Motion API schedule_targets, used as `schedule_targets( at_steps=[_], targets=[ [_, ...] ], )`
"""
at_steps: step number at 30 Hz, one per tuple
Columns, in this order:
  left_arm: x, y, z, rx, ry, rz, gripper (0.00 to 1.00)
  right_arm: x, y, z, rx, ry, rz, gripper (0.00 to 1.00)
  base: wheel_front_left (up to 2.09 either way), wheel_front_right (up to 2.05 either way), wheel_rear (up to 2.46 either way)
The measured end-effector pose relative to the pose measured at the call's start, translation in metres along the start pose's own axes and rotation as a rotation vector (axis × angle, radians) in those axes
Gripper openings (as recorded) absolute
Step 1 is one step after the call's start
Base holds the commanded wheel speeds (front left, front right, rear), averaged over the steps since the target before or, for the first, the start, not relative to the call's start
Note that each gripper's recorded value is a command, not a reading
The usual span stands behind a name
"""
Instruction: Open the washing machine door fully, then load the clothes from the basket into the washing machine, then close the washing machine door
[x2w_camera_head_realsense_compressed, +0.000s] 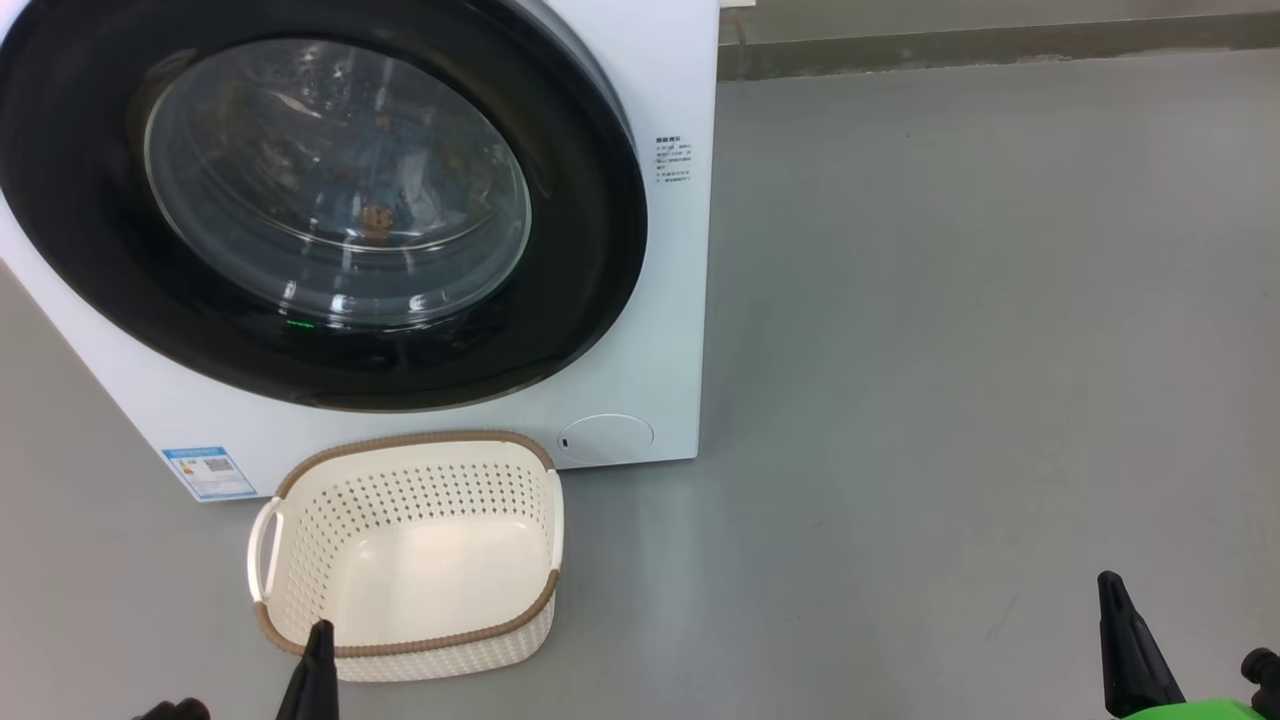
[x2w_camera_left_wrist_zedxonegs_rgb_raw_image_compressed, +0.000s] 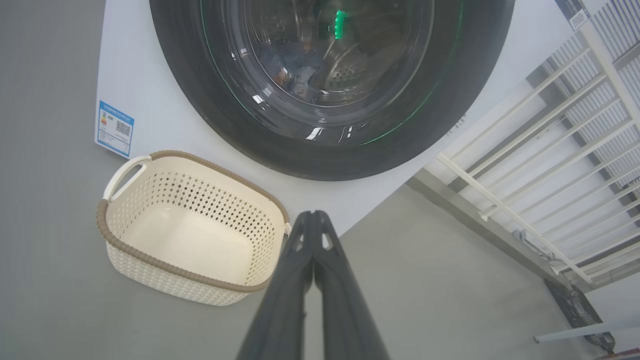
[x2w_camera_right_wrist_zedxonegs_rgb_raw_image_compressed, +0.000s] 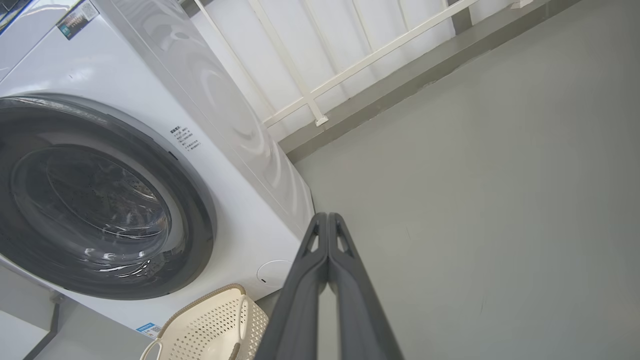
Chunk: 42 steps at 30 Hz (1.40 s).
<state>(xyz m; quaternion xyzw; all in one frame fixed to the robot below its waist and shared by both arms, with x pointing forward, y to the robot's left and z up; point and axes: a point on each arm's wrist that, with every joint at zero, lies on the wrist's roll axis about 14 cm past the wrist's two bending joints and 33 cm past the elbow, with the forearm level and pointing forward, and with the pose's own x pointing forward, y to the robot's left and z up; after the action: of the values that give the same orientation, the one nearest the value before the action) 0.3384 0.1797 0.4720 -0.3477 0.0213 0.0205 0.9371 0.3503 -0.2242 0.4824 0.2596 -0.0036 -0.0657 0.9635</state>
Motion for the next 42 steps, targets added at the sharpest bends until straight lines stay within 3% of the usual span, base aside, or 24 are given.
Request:
schedule_targets(
  at_steps=[42],
  targets=[
    [0.016, 0.005, 0.003, -0.402, 0.033, 0.037, 0.0, 0.01, 0.002, -0.008, 0.482, 0.057, -0.028, 0.0, 0.0, 0.0, 0.0]
  ],
)
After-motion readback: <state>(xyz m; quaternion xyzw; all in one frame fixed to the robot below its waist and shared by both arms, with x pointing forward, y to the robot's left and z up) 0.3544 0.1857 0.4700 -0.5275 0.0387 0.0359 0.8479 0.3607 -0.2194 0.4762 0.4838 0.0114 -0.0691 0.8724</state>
